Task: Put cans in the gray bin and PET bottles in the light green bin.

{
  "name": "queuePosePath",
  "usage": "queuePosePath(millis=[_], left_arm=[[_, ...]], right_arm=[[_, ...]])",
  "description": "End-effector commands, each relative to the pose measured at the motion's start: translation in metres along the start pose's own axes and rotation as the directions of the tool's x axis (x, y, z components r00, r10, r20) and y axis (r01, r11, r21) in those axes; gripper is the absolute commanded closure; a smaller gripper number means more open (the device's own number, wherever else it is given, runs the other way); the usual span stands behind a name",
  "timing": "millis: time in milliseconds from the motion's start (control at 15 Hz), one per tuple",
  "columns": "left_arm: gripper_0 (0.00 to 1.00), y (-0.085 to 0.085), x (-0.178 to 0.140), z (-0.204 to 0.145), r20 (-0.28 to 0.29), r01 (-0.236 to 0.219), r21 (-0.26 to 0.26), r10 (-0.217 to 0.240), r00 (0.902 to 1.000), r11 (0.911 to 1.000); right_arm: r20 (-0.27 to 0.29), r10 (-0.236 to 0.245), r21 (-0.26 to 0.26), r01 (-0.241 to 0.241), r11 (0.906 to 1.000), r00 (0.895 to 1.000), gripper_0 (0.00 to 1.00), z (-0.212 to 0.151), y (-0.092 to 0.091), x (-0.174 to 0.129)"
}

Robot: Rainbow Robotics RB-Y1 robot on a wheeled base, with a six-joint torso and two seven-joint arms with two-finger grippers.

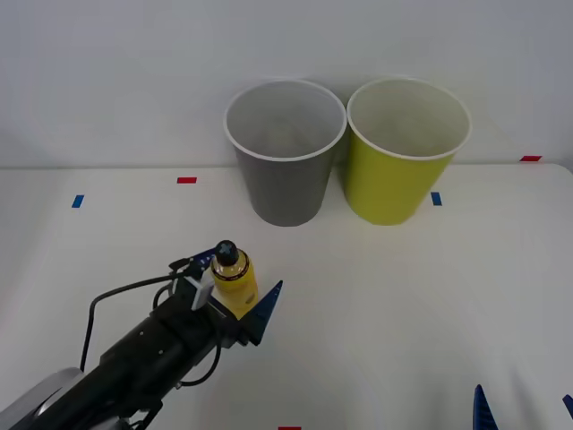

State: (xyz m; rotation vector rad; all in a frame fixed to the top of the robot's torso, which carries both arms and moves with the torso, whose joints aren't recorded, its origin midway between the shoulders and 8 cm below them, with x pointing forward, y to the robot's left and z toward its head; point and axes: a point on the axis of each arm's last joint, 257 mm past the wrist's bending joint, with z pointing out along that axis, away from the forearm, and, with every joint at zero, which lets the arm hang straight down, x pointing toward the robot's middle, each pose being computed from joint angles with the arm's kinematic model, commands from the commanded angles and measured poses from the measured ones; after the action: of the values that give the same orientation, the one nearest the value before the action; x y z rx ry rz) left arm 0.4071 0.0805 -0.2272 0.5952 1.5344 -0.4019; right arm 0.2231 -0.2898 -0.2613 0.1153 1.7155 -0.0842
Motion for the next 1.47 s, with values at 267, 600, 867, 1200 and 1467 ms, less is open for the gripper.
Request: queuePosePath(millis=[267,600,867,1200,1467], left_arm=[[0.55,0.004,-0.001,0.000,0.001,-0.005,-0.006,0.005,1.0000,1.0000],[1.00,0.004,0.000,-0.001,0.000,-0.008,-0.006,0.008,1.0000,1.0000],[1.00,0.005,0.000,-0.001,-0.003,-0.009,-0.005,0.009,1.0000,1.0000],[1.00,0.001,-0.014,-0.002,-0.081,-0.017,0.001,0.017,0.9966,0.9999],[1.00,0.005,-0.049,-0.010,-0.175,-0.060,-0.011,0.058,0.9828,0.9981]], right_arm=[[0.000,0.000,0.000,0.000,1.0000,1.000,0.00,0.000,0.000,0.000],[0.000,0.000,0.000,0.000,1.0000,1.000,0.00,0.000,0.000,0.000],[0.000,0.000,0.000,0.000,1.0000,1.000,0.00,0.000,0.000,0.000],[0.000,0.000,0.000,0.000,1.0000,1.000,0.00,0.000,0.000,0.000],[0.000,0.000,0.000,0.000,1.0000,1.000,0.00,0.000,0.000,0.000]])
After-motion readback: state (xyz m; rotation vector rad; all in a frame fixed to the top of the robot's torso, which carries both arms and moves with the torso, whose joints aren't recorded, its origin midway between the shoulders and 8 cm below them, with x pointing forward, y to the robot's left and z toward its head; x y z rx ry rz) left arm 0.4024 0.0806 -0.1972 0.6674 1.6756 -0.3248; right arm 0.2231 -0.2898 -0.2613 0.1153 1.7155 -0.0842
